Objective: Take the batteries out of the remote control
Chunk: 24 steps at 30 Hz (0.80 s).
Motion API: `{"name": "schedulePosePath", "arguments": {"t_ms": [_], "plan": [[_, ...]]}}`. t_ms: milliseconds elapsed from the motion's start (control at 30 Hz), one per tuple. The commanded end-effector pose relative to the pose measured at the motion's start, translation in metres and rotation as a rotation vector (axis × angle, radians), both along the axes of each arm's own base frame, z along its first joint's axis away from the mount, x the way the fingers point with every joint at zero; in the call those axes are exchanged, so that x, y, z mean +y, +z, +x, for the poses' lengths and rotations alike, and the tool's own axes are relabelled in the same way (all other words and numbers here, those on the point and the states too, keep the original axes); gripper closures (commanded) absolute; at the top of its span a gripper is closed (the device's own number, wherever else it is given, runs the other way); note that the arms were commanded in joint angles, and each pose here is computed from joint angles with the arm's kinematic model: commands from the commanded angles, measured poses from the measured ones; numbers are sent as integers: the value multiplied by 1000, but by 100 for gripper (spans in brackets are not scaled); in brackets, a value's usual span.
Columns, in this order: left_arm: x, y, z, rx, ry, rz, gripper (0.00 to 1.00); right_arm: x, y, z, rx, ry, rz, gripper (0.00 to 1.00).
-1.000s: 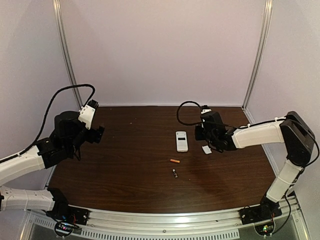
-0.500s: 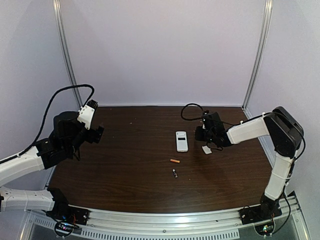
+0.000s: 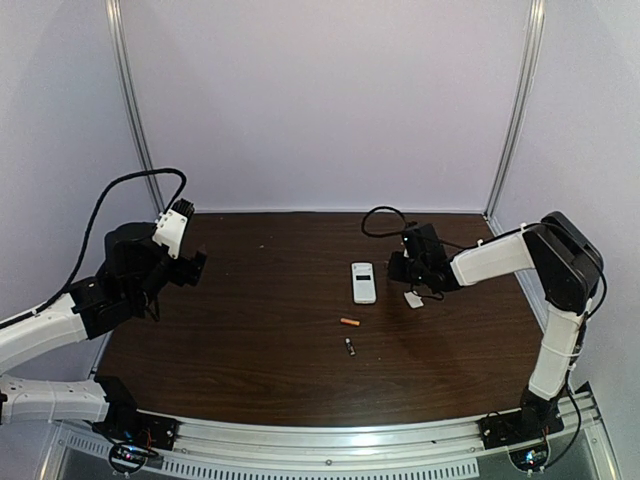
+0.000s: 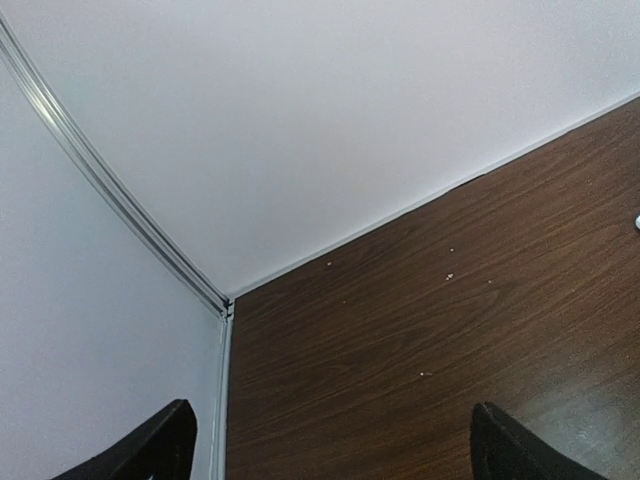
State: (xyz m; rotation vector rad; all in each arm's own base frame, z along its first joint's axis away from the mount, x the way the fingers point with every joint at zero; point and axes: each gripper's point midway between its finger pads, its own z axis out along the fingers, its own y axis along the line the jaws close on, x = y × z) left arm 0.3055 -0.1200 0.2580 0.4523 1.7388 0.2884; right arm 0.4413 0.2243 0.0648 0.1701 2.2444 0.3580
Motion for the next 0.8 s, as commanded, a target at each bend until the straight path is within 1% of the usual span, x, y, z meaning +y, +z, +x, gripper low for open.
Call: {"name": "schedulePosePath", "arguments": {"t_ms": [0,167,367,767], "plan": [[2,7,0,-28,3,-7,3,-9,-27,-17,119,-12,-33,86],[4,12,-3,-46,0,-23,3,-8,-32,-24,150,-6,-20,81],[2,14,-6,-53,-23,-27,3,-7,-25,-27,148,0,-8,75],[1,18,-8,-62,-38,-38,2,-6,-9,-29,129,11,6,74]]}}
